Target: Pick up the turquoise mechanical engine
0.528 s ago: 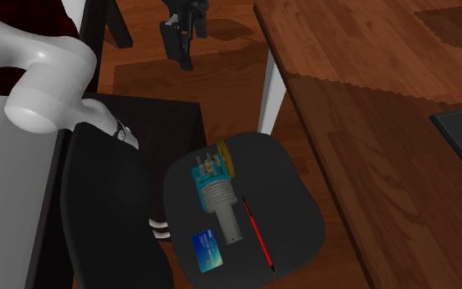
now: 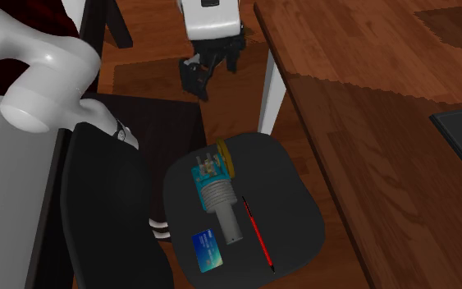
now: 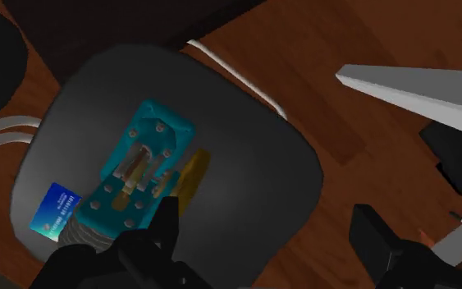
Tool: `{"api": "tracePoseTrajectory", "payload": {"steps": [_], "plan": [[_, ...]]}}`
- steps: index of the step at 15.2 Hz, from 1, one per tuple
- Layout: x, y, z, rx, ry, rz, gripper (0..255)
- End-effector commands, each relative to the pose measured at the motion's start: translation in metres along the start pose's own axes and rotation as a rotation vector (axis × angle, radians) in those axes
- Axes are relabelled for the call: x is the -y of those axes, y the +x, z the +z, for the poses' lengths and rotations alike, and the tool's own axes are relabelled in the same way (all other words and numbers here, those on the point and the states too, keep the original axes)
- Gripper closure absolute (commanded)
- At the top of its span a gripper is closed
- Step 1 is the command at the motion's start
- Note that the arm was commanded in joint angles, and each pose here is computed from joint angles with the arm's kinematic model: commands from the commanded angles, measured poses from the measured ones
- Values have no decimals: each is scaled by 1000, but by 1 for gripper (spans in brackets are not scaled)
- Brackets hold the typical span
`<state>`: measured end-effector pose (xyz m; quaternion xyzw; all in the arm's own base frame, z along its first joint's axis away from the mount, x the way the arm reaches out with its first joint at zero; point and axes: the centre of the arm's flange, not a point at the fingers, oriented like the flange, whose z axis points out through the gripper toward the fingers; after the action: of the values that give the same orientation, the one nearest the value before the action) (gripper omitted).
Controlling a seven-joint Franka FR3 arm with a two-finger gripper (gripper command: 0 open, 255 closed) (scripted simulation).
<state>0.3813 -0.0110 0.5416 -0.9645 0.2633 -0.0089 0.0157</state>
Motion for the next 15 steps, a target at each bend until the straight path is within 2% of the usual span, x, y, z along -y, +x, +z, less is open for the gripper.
{"api": "tracePoseTrajectory", "payload": {"steps": [1,7,13,14,15], "plan": [[-10,21,15,3,-3,146,0],[-55,72,56,17,-15,564,0],[-118,99,97,30,-26,981,0],[-128,101,103,32,-27,1042,0],[-128,101,108,32,-27,1042,0]]}}
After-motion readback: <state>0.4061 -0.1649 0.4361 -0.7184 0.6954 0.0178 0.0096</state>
